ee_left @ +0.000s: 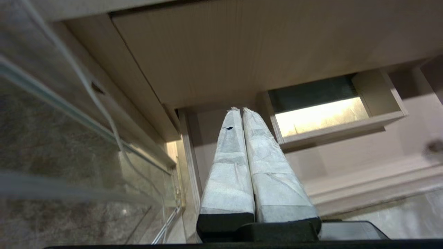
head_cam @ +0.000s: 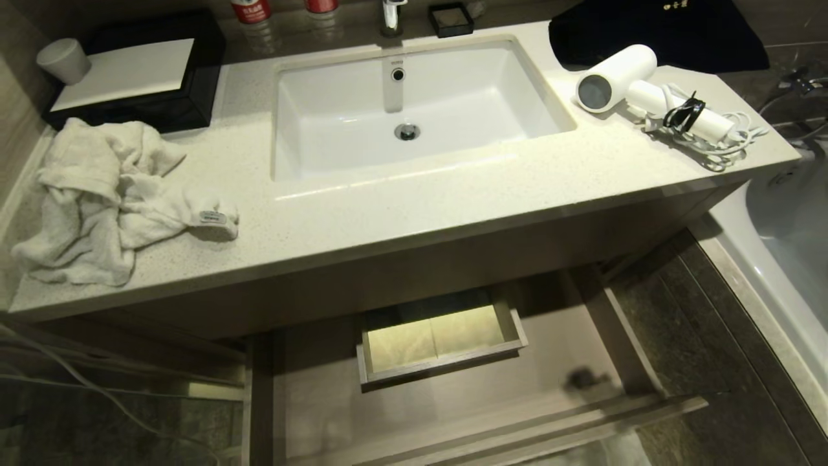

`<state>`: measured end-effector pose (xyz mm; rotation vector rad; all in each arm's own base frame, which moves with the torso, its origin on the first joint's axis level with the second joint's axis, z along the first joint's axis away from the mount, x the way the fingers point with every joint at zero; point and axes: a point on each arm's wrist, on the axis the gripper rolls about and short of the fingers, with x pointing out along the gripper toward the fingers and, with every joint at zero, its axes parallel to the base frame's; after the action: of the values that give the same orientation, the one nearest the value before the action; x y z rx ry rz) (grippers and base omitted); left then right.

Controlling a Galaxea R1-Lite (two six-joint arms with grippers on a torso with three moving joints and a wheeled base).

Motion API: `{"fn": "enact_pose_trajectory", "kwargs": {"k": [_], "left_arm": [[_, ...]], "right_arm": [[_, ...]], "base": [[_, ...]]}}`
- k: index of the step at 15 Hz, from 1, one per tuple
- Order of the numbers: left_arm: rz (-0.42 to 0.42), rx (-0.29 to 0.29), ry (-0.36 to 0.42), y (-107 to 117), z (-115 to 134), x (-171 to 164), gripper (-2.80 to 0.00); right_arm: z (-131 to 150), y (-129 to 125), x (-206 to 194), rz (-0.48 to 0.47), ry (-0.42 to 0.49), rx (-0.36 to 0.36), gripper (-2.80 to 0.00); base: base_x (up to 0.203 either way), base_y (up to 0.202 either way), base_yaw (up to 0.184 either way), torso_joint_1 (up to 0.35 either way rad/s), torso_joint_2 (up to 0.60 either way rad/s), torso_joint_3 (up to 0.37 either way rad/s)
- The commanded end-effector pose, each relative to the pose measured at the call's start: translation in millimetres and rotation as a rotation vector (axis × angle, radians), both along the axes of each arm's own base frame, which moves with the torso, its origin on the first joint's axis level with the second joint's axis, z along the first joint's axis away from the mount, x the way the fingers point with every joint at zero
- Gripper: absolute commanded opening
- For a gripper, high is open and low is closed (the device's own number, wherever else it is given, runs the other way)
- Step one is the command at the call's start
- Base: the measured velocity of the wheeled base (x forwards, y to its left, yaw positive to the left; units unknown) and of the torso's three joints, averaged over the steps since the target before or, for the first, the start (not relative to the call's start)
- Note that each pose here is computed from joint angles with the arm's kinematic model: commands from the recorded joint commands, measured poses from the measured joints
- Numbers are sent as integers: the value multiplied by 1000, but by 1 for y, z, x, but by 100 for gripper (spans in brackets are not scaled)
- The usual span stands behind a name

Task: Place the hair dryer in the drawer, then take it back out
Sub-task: Close the drawer

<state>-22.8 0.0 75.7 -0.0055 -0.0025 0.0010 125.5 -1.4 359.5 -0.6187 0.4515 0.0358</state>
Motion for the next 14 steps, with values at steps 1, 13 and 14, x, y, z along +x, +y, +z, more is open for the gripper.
{"fn": "enact_pose_trajectory", "kwargs": {"k": [1, 13, 14], "left_arm": [[1, -1, 1, 0, 0, 0, -280], [1, -1, -1, 0, 0, 0, -280], [0, -1, 1, 0, 0, 0, -280]], "right_arm": [[0, 0, -1, 3, 2, -3, -280], [-4, 0, -7, -7, -10, -2, -280], [-6, 0, -7, -8, -12, 1, -280]], "base": [[0, 0, 0, -313, 98, -227], [0, 0, 0, -281, 94, -186], [0, 0, 0, -191, 349, 125]]}}
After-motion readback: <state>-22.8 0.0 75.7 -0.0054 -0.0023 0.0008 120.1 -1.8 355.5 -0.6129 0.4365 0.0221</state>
